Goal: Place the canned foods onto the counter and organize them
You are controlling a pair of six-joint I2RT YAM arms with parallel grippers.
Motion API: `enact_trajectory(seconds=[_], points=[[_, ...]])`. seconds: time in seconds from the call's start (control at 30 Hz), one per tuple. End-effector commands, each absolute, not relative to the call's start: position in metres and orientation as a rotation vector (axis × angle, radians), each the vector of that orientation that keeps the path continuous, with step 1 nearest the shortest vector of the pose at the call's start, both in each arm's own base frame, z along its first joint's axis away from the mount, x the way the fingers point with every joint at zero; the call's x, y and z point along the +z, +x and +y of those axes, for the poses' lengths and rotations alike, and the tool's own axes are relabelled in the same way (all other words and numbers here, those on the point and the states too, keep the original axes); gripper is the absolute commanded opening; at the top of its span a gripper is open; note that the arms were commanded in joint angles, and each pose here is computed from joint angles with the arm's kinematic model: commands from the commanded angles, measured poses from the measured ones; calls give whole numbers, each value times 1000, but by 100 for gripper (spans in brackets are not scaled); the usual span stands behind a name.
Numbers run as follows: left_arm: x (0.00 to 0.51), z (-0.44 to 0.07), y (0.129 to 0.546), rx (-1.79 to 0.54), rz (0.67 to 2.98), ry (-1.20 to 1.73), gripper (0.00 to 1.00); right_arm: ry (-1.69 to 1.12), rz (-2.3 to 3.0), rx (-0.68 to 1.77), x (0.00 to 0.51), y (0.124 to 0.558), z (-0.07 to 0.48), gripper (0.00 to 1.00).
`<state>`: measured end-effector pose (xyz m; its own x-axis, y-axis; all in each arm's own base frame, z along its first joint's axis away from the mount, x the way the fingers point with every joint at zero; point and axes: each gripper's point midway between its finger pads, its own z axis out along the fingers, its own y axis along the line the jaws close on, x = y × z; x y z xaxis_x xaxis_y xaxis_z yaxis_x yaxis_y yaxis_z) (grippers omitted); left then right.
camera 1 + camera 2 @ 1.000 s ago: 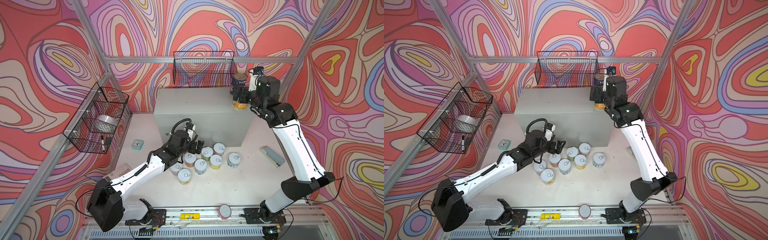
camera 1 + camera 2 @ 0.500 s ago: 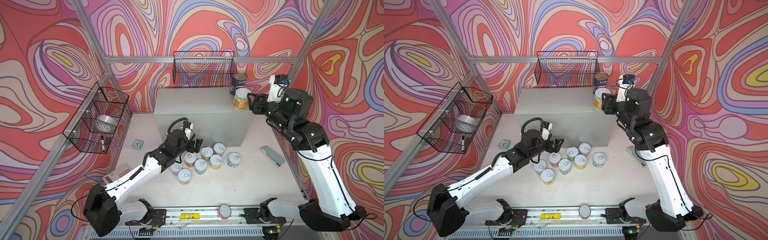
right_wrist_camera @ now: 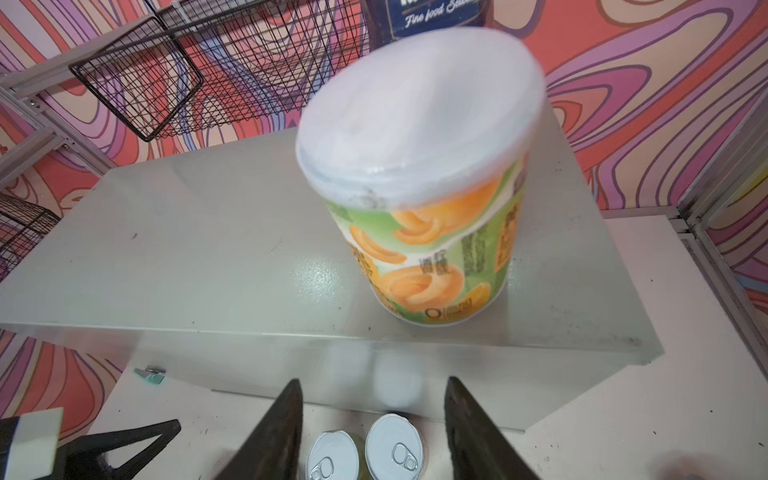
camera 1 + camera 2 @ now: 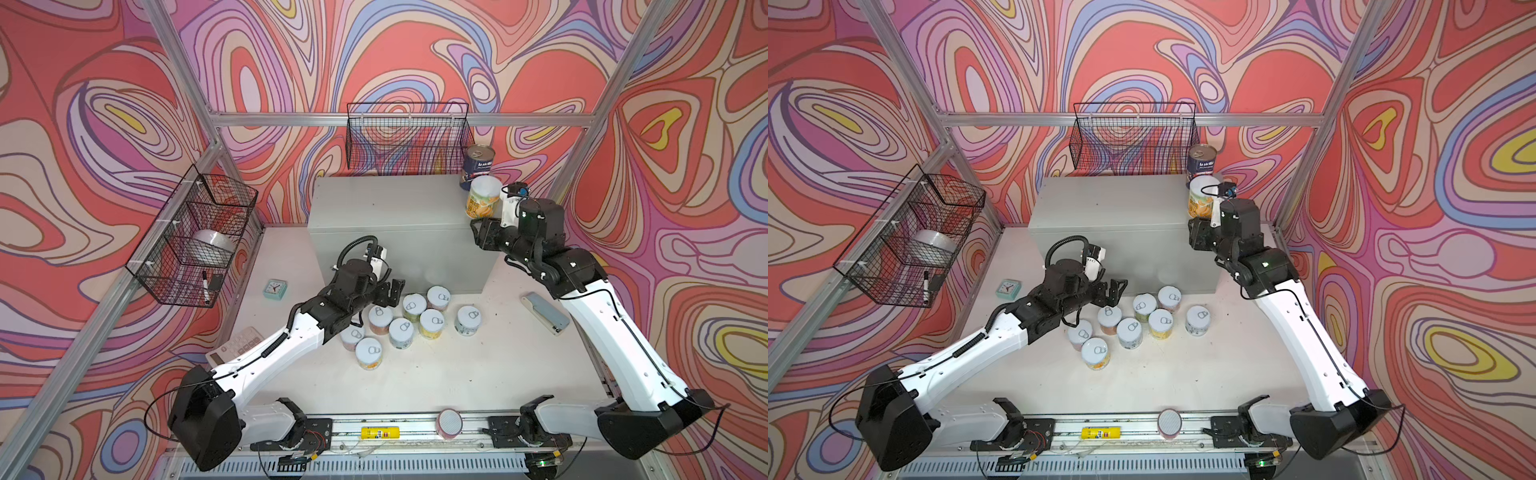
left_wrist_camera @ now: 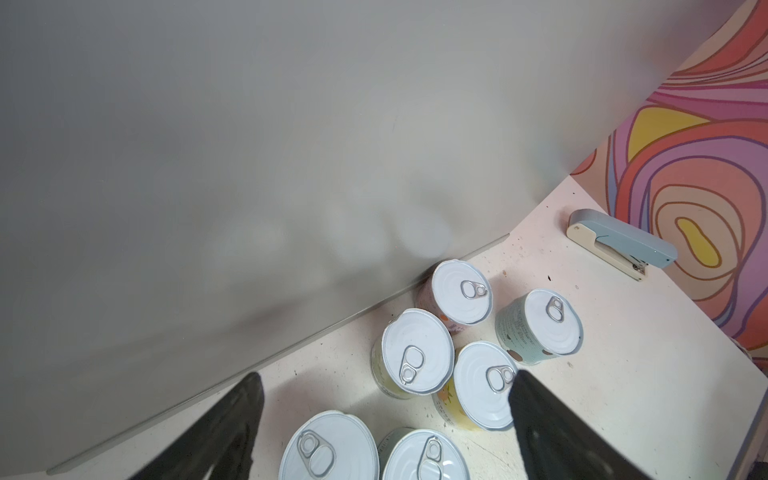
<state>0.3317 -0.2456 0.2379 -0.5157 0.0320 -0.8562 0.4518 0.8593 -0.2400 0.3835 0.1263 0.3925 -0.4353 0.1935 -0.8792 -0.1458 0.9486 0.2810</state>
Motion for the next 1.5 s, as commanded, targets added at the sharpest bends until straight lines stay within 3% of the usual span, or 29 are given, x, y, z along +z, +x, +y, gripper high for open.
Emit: enact_trajectory(seconds=[0.0,0.9,1.3,1.47], points=[[242,-243,333,-549,2060,340,93,62,1938,372,404,397,120,54],[232,-251,344,-557,2087,338,93,121,1887,332,410,449,99,54],[231,-250,345,-561,2092,328,95,108,1880,325,410,452,97,55],[236,-233,343,-509,2080,253,100,66,1853,388,430,426,101,58]])
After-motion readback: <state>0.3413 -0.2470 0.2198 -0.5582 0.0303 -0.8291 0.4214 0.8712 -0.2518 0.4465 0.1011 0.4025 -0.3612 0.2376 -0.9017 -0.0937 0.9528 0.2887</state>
